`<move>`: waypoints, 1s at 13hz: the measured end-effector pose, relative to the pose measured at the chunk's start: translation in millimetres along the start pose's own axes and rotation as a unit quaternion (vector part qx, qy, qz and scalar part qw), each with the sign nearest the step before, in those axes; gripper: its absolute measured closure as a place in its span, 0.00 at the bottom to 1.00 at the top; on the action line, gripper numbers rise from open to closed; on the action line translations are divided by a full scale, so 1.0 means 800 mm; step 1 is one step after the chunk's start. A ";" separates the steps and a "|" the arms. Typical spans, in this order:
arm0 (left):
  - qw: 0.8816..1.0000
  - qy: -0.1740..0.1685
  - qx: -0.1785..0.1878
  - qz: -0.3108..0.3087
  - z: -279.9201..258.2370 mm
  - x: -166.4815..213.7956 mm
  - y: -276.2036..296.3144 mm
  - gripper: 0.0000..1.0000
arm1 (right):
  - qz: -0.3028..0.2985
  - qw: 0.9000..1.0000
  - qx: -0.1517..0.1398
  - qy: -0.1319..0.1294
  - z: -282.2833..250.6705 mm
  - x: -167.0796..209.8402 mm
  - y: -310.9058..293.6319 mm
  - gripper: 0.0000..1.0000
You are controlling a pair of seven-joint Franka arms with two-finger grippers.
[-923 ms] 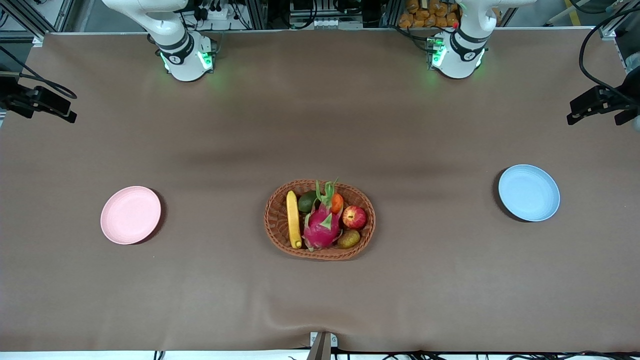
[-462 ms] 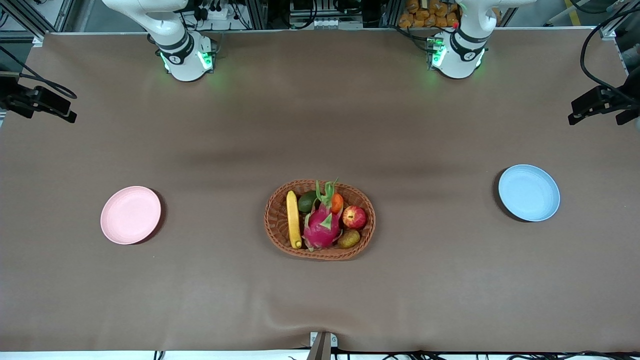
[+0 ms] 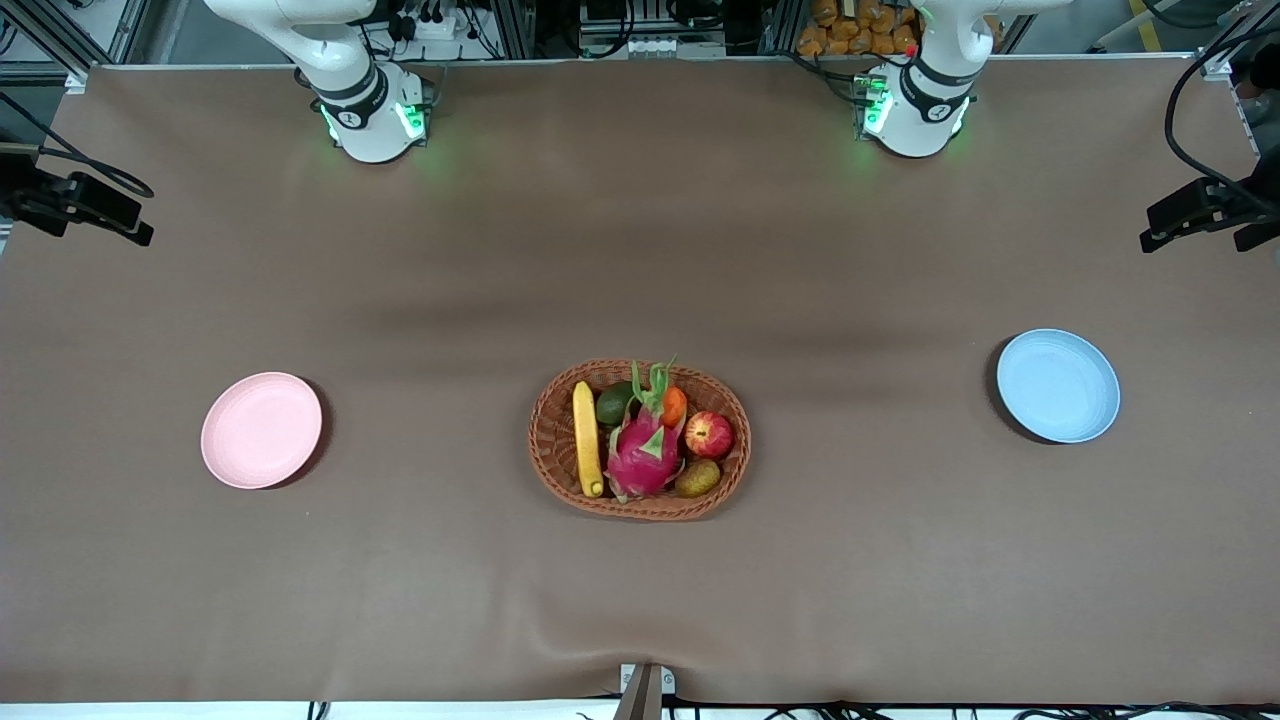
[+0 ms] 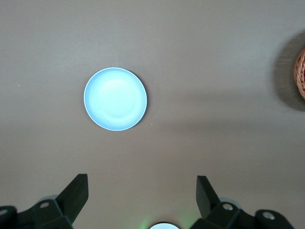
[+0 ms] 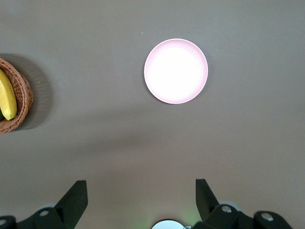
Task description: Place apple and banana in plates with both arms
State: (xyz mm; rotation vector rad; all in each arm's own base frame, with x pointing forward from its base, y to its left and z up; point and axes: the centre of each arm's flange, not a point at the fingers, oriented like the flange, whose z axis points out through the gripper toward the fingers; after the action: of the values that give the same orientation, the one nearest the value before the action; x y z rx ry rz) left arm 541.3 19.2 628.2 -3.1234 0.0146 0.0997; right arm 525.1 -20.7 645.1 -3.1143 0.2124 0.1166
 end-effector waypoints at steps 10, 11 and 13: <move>0.996 -0.053 -0.001 0.065 0.124 0.068 0.223 0.00 | 0.001 1.000 0.000 0.000 0.000 0.000 0.001 0.00; 0.997 -0.052 -0.002 0.060 0.138 0.075 0.249 0.00 | 0.001 1.000 0.000 0.000 0.000 0.000 0.001 0.00; 0.997 -0.045 -0.004 0.056 0.165 0.086 0.299 0.00 | 0.001 1.000 0.000 0.000 0.000 0.000 0.001 0.00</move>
State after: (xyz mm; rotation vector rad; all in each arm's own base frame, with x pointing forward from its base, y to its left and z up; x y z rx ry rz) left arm 599.2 -218.5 488.3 -3.1214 0.1901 0.2417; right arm 525.1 -21.4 645.3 -3.1140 0.2146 0.1155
